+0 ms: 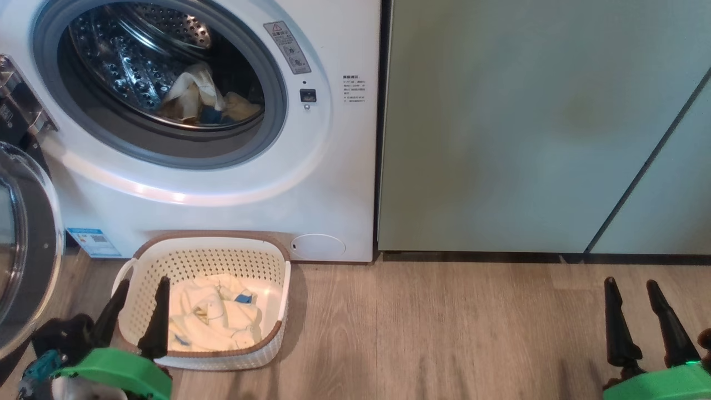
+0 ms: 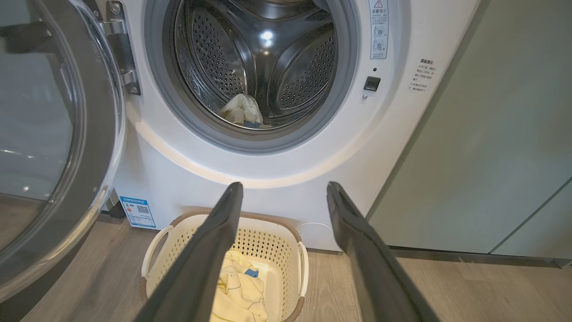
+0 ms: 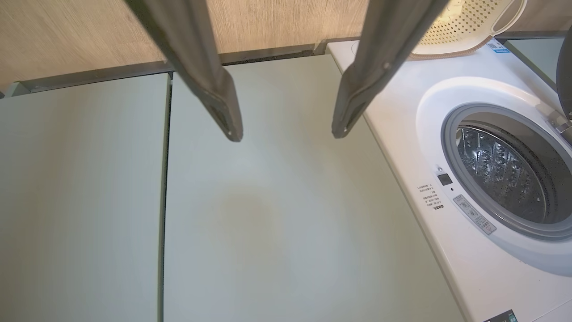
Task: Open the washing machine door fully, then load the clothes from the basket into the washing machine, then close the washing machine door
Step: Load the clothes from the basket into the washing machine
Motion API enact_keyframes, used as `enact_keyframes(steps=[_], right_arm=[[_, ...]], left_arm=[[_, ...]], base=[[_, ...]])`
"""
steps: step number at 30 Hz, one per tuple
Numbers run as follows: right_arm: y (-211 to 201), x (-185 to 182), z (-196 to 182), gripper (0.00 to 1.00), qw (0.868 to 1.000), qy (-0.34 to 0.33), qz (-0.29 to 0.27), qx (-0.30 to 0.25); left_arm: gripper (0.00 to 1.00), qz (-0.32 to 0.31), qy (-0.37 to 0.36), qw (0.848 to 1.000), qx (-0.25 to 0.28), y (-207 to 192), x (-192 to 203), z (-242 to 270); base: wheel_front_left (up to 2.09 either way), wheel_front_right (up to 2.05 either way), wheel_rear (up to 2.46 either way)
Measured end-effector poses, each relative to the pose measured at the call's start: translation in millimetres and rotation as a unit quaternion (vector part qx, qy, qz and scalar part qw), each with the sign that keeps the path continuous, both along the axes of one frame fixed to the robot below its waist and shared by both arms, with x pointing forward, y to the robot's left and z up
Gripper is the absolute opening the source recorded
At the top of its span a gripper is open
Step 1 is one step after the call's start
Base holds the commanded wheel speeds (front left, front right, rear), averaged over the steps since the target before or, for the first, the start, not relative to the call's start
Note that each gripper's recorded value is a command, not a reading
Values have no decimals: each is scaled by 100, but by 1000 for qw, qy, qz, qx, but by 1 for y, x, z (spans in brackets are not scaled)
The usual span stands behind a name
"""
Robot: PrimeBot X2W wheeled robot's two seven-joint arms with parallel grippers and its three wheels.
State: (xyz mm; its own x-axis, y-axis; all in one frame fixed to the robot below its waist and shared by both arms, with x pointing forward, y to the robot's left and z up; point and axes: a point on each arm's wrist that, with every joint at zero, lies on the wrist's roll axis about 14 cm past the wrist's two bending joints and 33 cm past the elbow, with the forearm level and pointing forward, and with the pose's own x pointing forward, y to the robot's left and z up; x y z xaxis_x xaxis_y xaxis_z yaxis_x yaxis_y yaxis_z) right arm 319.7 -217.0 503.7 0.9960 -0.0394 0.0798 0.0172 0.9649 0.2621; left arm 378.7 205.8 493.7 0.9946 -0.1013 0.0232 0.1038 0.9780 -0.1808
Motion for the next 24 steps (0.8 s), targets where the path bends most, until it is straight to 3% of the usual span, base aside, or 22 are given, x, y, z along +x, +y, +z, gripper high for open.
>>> enact_keyframes(steps=[24], right_arm=[[7,2,-5,100,1000,8,14,-5]], left_arm=[[100,6,16,1000,-3,-2,-1,-11]], base=[[0,0,0]])
